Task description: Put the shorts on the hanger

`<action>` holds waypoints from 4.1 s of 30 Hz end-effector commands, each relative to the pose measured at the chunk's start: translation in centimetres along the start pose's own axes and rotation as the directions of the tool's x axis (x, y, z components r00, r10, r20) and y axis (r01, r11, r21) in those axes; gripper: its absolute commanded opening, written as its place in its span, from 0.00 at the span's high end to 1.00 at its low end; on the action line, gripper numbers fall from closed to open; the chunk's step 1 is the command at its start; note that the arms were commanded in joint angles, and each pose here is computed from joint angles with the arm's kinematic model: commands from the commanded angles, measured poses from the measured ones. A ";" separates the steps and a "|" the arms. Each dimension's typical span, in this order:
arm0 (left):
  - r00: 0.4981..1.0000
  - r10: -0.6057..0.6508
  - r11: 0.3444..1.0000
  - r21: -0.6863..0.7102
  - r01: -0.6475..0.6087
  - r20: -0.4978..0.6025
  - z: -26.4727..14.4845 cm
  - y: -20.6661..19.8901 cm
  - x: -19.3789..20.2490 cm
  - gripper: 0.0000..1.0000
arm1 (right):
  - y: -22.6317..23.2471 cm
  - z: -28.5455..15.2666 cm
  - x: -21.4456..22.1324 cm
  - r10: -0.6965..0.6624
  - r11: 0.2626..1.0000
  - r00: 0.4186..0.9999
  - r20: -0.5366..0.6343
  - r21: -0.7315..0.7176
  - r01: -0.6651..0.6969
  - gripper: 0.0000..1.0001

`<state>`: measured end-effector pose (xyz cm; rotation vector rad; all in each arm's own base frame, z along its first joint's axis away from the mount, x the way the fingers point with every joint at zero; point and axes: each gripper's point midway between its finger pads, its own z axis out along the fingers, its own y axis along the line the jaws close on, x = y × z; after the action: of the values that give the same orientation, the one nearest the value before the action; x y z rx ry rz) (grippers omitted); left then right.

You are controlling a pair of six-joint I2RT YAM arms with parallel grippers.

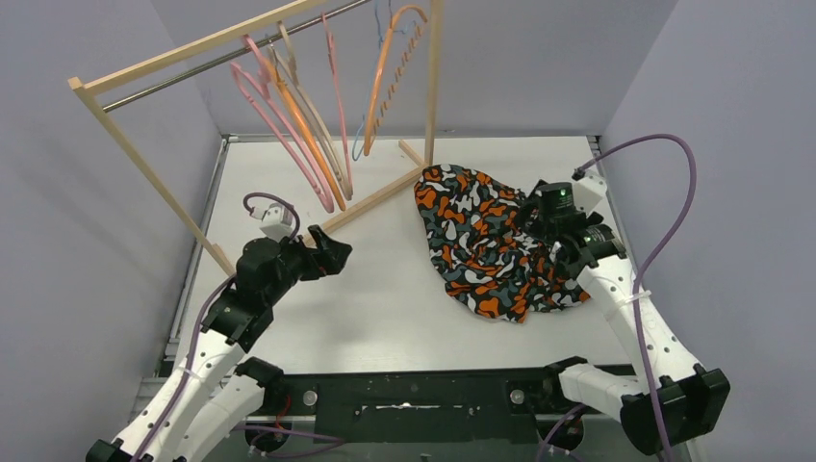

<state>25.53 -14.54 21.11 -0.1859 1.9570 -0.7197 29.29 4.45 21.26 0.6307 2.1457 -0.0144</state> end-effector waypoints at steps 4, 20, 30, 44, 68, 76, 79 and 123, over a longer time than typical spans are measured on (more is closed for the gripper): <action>0.996 0.083 0.995 0.047 -0.083 0.013 0.5 0.1 0.8 0.12 | -2.6 4.2 -3.2 0.109 0.990 0.991 0.072 0.081 -0.114 0.29; 0.979 0.198 0.971 0.130 -0.203 0.044 -0.6 -0.7 1.0 0.14 | -3.8 12.3 -1.8 0.406 0.897 0.914 0.011 0.184 -0.402 0.45; 0.974 0.218 0.966 0.133 -0.224 0.054 -0.9 -0.8 0.8 0.15 | -4.2 14.2 1.2 0.399 0.894 0.915 -0.063 0.247 -0.373 0.53; 0.976 0.208 0.975 0.060 -0.212 0.066 -1.2 0.0 -0.3 0.26 | 3.7 5.1 -6.8 -0.050 0.997 0.996 0.067 -0.049 0.054 1.00; 0.999 -0.006 0.994 0.114 0.001 0.049 -3.2 -3.6 -2.8 0.42 | 10.3 -8.9 8.5 -0.268 0.855 0.945 -0.187 -0.499 0.144 1.00; 0.999 -0.051 0.996 0.076 0.052 -0.009 -0.4 -1.4 0.5 0.49 | 1.3 -4.6 10.8 -0.277 0.960 0.933 -0.231 -0.110 0.258 1.00; 0.997 -0.072 0.989 0.129 0.075 -0.033 0.9 -2.1 1.5 0.51 | 1.2 -4.4 9.9 -0.245 0.969 0.949 -0.198 -0.090 0.231 1.00; 0.841 0.476 0.739 0.401 -0.541 0.257 11.5 -8.8 11.7 0.86 | 1.6 -4.4 8.1 -0.136 0.966 0.977 -0.164 -0.242 0.094 1.00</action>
<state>26.94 -29.99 6.94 0.6067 1.7610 -0.7202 22.08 10.28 17.23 0.3753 2.3688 0.2054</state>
